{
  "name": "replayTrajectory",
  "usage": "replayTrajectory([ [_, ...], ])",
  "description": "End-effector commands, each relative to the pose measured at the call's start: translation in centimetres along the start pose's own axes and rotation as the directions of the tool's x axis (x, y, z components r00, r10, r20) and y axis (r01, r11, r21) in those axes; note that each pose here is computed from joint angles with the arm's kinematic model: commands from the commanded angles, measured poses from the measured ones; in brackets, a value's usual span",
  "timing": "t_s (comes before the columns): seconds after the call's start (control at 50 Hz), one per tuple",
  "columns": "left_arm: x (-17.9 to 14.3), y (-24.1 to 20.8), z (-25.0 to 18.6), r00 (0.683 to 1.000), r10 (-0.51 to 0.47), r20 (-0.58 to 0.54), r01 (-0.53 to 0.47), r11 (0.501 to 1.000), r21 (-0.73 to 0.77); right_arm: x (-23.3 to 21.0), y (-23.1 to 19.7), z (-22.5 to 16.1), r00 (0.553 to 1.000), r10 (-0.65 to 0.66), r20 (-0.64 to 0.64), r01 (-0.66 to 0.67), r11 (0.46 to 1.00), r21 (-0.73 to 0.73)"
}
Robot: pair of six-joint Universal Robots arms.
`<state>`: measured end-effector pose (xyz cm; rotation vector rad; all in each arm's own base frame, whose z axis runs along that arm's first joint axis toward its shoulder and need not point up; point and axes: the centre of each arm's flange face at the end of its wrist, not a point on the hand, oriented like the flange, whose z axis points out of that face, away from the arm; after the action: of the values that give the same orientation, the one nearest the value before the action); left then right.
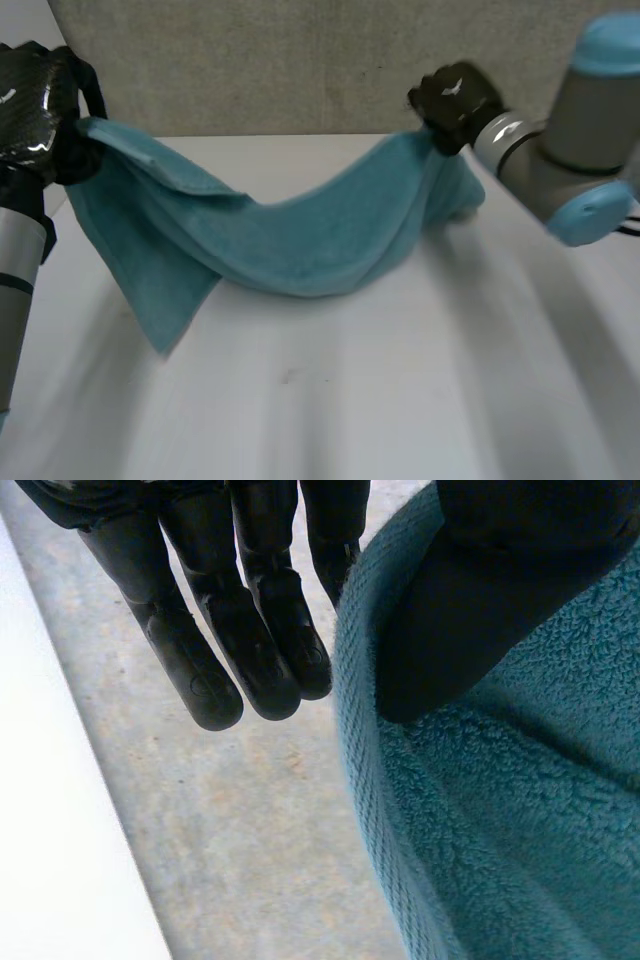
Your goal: Fold the laundry
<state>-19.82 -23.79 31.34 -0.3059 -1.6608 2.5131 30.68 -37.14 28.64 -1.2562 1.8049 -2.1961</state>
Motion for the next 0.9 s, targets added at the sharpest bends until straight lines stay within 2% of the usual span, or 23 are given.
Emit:
replayTrajectory([
  [0.02,-1.1,0.1,0.6,0.999,0.014,0.035,-0.014,1.000,-0.007,2.9,-0.9,-5.9,1.000,0.004,-0.030,-0.008,0.993,-0.117],
  [0.04,-1.1,0.1,0.6,0.999,0.014,0.035,-0.014,1.000,-0.007,3.2,-1.0,-7.6,1.000,0.012,-0.013,-0.015,0.985,-0.173],
  [0.06,-1.1,0.4,0.4,0.999,0.014,0.034,-0.014,1.000,-0.027,3.2,-1.0,-7.6,1.000,0.013,-0.013,-0.015,0.985,-0.174],
  [0.1,-1.1,0.8,0.2,0.999,0.016,0.034,-0.014,0.998,-0.053,3.1,-0.9,-11.4,0.998,0.046,0.043,-0.030,0.949,-0.315],
  [0.12,-1.1,1.2,0.0,0.999,0.018,0.031,-0.015,0.996,-0.084,3.1,-0.9,-11.5,0.998,0.046,0.044,-0.030,0.948,-0.316],
  [0.16,-1.1,1.6,-0.2,0.999,0.018,0.027,-0.015,0.993,-0.117,1.9,0.6,-14.3,0.986,0.096,0.140,-0.018,0.878,-0.478],
  [0.24,-1.0,3.3,-0.5,1.000,0.019,0.011,-0.016,0.979,-0.206,0.6,1.9,-15.4,0.971,0.111,0.211,0.020,0.844,-0.535],
  [0.34,-0.2,8.6,-0.6,0.999,-0.001,-0.047,-0.017,0.923,-0.385,-0.4,3.7,-14.6,0.974,0.087,0.211,0.032,0.863,-0.505],
  [0.42,0.4,10.5,0.1,0.997,-0.013,-0.074,-0.019,0.906,-0.423,-1.1,7.4,-11.4,0.980,0.089,0.180,0.011,0.871,-0.491],
  [0.46,0.5,11.4,0.8,0.997,-0.015,-0.076,-0.020,0.901,-0.434,-0.9,8.0,-10.1,0.985,0.089,0.150,-0.007,0.881,-0.473],
  [0.52,0.7,11.9,3.2,0.997,-0.014,-0.079,-0.019,0.913,-0.407,0.2,7.1,-7.6,0.994,0.082,0.074,-0.046,0.916,-0.398],
  [0.54,0.7,11.4,4.9,0.997,-0.012,-0.074,-0.016,0.931,-0.365,0.2,7.1,-7.5,0.994,0.082,0.073,-0.047,0.916,-0.397],
  [0.56,0.8,10.3,6.7,0.997,-0.009,-0.074,-0.014,0.951,-0.308,1.0,5.9,-6.4,0.997,0.076,0.026,-0.062,0.935,-0.348],
  [0.58,0.8,10.3,6.7,0.997,-0.009,-0.074,-0.014,0.952,-0.307,2.2,4.2,-5.0,0.998,0.062,-0.033,-0.069,0.959,-0.274],
  [0.6,1.1,8.8,8.5,0.997,-0.004,-0.077,-0.015,0.971,-0.239,2.2,4.2,-5.0,0.998,0.062,-0.034,-0.069,0.960,-0.273],
  [0.62,1.1,8.8,8.5,0.997,-0.004,-0.077,-0.015,0.971,-0.238,3.1,2.9,-4.1,0.996,0.048,-0.072,-0.062,0.975,-0.215],
  [0.64,1.1,7.2,10.1,0.997,-0.003,-0.076,-0.011,0.984,-0.177,3.7,1.8,-3.4,0.994,0.042,-0.100,-0.059,0.984,-0.167],
  [0.68,1.1,5.9,11.0,0.997,-0.003,-0.074,-0.007,0.991,-0.134,4.3,1.6,-3.1,0.992,0.039,-0.121,-0.057,0.987,-0.150],
  [0.76,2.0,4.0,10.3,0.995,-0.018,-0.095,0.006,0.992,-0.129,3.5,1.9,-3.2,0.994,0.039,-0.106,-0.057,0.984,-0.171],
  [0.9,2.2,4.5,6.3,0.993,-0.019,-0.116,-0.005,0.980,-0.201,-1.7,5.9,-6.3,0.990,0.134,0.047,-0.108,0.925,-0.364],
])
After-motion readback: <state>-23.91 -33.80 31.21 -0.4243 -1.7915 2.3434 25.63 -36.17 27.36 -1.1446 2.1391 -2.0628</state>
